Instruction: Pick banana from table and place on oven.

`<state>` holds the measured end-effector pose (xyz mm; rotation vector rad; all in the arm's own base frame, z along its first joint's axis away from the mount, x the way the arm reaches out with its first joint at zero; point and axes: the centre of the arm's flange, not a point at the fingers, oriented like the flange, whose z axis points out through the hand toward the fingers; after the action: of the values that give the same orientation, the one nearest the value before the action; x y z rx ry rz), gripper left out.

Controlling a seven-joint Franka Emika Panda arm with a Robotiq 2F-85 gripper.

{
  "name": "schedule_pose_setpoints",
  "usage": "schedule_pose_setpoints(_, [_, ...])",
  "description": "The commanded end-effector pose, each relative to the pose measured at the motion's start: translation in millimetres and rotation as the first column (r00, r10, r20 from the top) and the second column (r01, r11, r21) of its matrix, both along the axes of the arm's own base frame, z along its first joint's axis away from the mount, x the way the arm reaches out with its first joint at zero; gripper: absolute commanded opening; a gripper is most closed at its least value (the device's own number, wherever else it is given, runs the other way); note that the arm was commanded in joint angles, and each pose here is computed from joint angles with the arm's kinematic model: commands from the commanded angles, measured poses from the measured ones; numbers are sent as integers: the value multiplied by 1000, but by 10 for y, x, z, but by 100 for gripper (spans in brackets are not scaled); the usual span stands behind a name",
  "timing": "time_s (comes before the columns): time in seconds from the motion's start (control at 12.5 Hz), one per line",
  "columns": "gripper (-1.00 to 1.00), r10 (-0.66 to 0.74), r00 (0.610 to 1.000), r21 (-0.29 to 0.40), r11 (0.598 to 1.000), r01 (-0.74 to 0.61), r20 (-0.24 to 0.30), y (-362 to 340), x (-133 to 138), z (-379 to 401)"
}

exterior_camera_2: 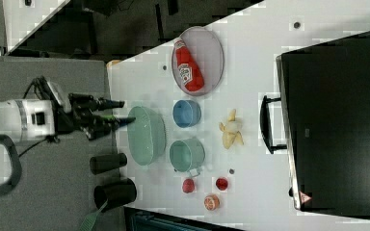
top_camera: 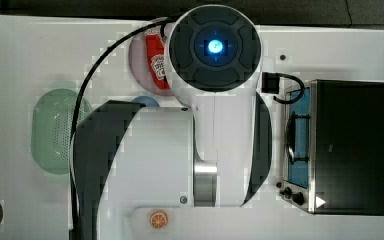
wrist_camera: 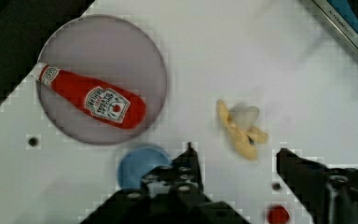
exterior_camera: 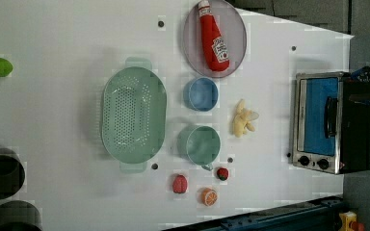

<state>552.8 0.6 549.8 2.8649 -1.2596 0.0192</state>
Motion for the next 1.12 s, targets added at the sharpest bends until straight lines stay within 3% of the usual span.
schedule_pose_setpoints(0.08, [59, -96, 995, 14, 995, 96, 19, -224, -1542, 809])
schedule_pose_setpoints(0.24, [99, -95, 995, 14, 995, 95, 19, -217, -1537, 807])
schedule_pose_setpoints(0.56, [100, -94, 995, 10, 996, 94, -20, -216, -1363, 531])
schedule_pose_setpoints(0.88, [100, -93, 990, 3, 996, 94, -108, -224, -952, -280])
schedule_pose_setpoints(1.12, [100, -91, 988, 0, 996, 92, -126, -227, -624, -968])
